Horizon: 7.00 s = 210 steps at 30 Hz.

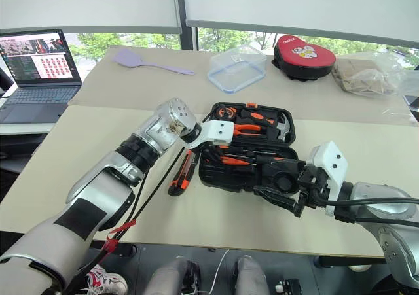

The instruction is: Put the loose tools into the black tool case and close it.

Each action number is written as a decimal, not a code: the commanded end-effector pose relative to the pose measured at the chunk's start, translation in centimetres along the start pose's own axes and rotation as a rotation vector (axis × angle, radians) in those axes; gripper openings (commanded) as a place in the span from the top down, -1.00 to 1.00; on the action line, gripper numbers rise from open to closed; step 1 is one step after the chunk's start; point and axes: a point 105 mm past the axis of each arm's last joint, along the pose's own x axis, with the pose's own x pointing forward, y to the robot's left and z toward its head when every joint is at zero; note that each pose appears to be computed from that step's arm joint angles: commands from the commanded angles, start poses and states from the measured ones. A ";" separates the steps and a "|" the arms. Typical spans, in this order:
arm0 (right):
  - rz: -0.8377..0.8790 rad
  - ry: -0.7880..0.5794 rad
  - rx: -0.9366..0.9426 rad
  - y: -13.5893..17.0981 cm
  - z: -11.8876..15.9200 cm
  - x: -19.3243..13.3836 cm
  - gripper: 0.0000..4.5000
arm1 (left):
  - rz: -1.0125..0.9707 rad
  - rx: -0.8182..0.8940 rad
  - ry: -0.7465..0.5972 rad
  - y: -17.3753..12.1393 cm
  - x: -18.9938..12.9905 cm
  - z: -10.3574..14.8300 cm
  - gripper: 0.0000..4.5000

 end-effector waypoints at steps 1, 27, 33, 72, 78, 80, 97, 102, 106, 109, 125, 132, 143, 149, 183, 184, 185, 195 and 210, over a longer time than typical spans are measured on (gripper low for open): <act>-0.010 -0.045 -0.054 0.3 1.2 -0.1 -1.00 | 0.016 -0.010 0.039 0.3 -0.1 -0.5 0.81; 0.001 -0.042 -0.038 -0.2 1.3 -0.1 -1.00 | 0.158 -0.295 -0.466 0.3 -2.2 -0.3 1.00; -0.002 -0.036 -0.030 -0.1 1.1 -0.1 -1.00 | 0.107 -0.359 -0.491 -0.8 -0.9 -0.5 1.00; 0.007 -0.039 -0.011 -0.3 1.0 0.6 -1.00 | 0.207 -0.273 -0.446 -1.1 0.7 -1.9 1.00; 0.008 -0.039 -0.005 -0.1 0.9 0.4 -1.00 | 0.227 -0.272 -0.418 -0.9 1.7 -2.6 1.00; 0.011 -0.040 -0.003 0.0 0.9 0.4 -1.00 | 0.225 -0.270 -0.419 -1.0 1.9 -2.7 1.00; 0.087 -0.048 -0.016 -0.1 1.9 0.3 -1.00 | 0.469 -0.459 -0.498 -6.0 -10.9 -6.6 -0.07; 0.167 -0.041 -0.038 0.1 2.6 0.2 -1.00 | 0.601 -0.611 -0.359 -10.0 -14.2 -11.0 -0.96; 0.239 -0.024 -0.073 0.3 3.1 0.2 -1.00 | 0.702 -0.760 -0.230 -13.4 -16.2 -15.0 -0.99; 0.270 -0.009 -0.114 0.3 3.3 0.1 -1.00 | 0.644 -0.776 -0.229 -14.1 -15.6 -13.8 -0.99; 0.221 -0.038 -0.129 1.5 2.4 1.3 -1.00 | 0.484 -0.841 -0.072 -8.1 -6.6 -7.2 -0.99; 0.179 -0.052 -0.112 1.6 2.0 1.3 -1.00 | 0.443 -0.839 0.002 -7.5 -4.5 -7.2 -0.99; 0.138 -0.066 -0.105 1.4 2.1 0.9 -1.00 | 0.373 -0.845 0.037 -8.4 -3.7 -8.3 0.24; 0.119 -0.055 -0.107 1.1 2.1 0.3 -1.00 | 0.541 -0.816 0.077 -6.4 -7.5 -12.0 0.25; -0.025 0.013 -0.037 1.5 -0.1 -2.3 -1.00 | -0.143 0.031 -0.080 -3.5 1.0 2.7 0.26; -0.026 0.013 -0.038 1.5 -0.1 -2.3 -1.00 | -0.142 0.027 -0.071 -3.5 1.2 2.6 0.26; -0.027 0.013 -0.038 1.5 -0.1 -2.3 -1.00 | -0.143 0.024 -0.066 -3.4 1.3 2.6 0.26; -0.039 0.014 -0.043 1.2 -0.2 -2.0 -1.00 | -0.227 -0.002 -0.158 -3.9 0.4 4.0 -0.61; -0.028 0.016 -0.042 0.7 -0.1 -1.8 -1.00 | -0.120 0.009 -0.347 -3.0 -1.3 4.5 0.13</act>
